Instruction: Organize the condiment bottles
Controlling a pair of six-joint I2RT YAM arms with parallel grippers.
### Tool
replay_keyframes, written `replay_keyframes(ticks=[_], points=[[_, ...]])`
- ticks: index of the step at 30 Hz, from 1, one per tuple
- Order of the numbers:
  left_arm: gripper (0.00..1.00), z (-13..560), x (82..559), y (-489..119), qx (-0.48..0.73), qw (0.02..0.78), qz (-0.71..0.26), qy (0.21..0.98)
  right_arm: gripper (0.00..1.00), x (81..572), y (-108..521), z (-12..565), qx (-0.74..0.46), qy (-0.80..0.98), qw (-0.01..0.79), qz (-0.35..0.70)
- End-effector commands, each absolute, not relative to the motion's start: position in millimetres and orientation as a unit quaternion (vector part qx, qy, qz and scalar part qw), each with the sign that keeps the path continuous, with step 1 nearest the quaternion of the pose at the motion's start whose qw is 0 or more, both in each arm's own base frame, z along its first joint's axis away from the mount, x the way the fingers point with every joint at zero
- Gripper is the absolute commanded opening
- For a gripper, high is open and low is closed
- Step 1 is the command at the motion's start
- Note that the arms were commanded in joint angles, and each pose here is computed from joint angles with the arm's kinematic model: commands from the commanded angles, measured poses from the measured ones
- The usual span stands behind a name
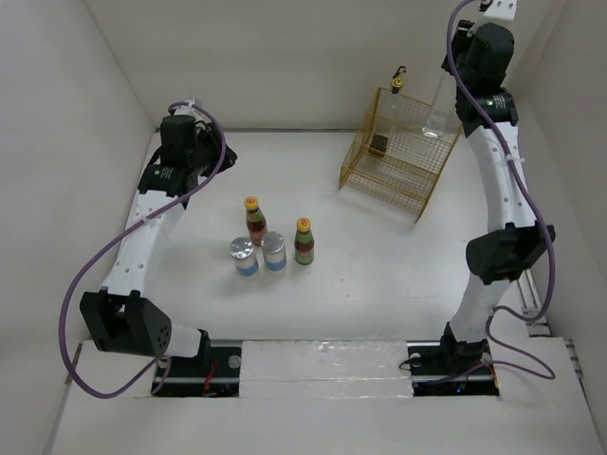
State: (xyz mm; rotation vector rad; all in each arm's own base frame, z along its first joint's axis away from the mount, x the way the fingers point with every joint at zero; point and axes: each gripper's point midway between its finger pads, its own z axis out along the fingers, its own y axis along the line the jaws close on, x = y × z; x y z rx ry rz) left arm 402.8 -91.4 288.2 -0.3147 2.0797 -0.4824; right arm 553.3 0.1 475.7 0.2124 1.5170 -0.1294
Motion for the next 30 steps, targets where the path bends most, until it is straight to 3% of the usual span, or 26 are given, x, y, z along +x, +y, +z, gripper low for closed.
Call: replay_keyframes(ticks=[1, 11, 20, 25, 30], points=[[0.28, 297.2, 398.9, -90.7, -0.125, 0.489, -0.199, 0.84, 0.0, 534.6, -11.8, 559.0, 0.124, 0.596, 0.792, -0.046], [0.28, 292.6, 399.2, -87.2, -0.126, 0.489, -0.188, 0.843, 0.0, 564.8, -28.1, 536.0, 0.151, 0.594, 0.787, -0.066], [0.28, 292.6, 399.2, -87.2, -0.126, 0.489, -0.188, 0.843, 0.0, 570.8, -22.1, 469.9, 0.16, 0.628, 0.759, -0.059], [0.49, 290.8, 399.4, -89.1, -0.123, 0.488, -0.193, 0.843, 0.01, 567.1, -9.6, 421.7, 0.16, 0.663, 0.729, -0.052], [0.59, 285.3, 401.0, -93.0, -0.114, 0.482, -0.199, 0.845, 0.11, 565.0, 2.4, 383.1, 0.157, 0.692, 0.703, -0.045]])
